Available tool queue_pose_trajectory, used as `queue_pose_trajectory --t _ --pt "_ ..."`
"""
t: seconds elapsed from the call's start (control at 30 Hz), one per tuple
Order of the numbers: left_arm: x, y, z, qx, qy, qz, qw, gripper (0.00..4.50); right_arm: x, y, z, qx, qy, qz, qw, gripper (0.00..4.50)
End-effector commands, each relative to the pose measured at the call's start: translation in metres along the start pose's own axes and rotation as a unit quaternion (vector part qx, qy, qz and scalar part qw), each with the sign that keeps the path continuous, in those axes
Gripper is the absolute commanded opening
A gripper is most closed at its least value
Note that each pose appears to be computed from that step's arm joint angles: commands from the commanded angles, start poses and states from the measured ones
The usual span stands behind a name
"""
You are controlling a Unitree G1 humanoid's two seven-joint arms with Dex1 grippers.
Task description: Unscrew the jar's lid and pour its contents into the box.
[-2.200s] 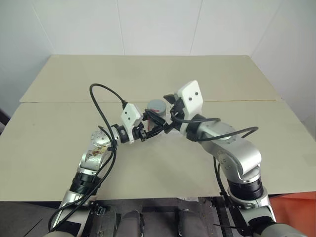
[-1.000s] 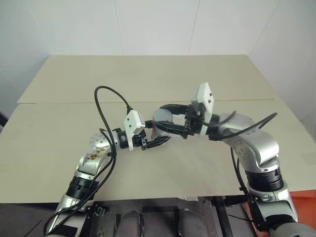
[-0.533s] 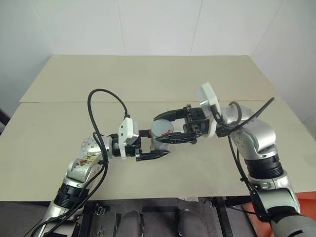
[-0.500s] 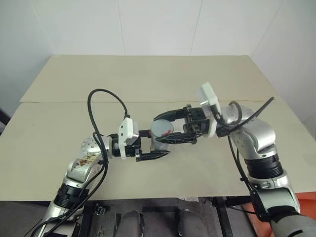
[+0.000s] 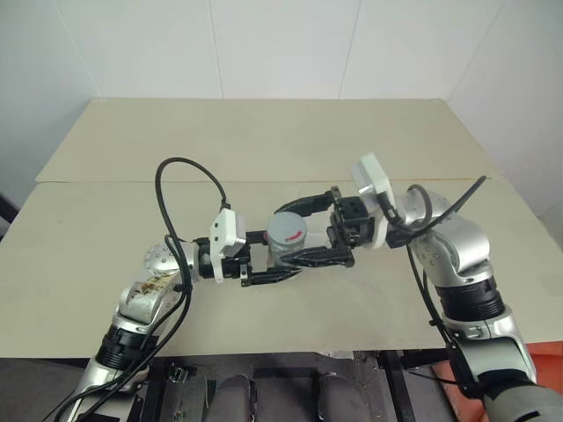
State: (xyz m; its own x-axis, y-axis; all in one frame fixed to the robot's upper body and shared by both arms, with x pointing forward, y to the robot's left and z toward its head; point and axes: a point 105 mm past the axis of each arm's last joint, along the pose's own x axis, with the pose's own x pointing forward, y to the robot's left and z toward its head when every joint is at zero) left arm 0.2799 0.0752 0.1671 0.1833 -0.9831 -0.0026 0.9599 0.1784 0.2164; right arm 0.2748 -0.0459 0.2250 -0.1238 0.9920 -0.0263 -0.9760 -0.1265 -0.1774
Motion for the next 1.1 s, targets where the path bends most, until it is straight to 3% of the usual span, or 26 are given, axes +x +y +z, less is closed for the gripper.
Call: queue_pose_trajectory --t 0.03,0.33,0.67,1.1 --pt "-0.005 0.016 0.013 0.029 -0.017 0.047 0.998 2.79 -0.003 -0.001 0.006 -0.02 -0.001 -0.027 0.999 4.47" --pt "0.003 0.038 0.001 0.031 -0.007 0.136 0.99 2.79 -0.012 -0.019 0.021 -0.052 -0.019 -0.181 0.982 4.47" --pt "0.015 0.055 -0.008 0.037 0.0 0.219 0.975 2.79 -0.009 -0.04 0.018 -0.069 -0.003 -0.373 0.925 4.47" --pt "0.022 0.064 -0.008 0.039 0.0 0.261 0.965 2.79 0.015 -0.032 0.016 -0.063 -0.006 -0.39 0.919 4.47"
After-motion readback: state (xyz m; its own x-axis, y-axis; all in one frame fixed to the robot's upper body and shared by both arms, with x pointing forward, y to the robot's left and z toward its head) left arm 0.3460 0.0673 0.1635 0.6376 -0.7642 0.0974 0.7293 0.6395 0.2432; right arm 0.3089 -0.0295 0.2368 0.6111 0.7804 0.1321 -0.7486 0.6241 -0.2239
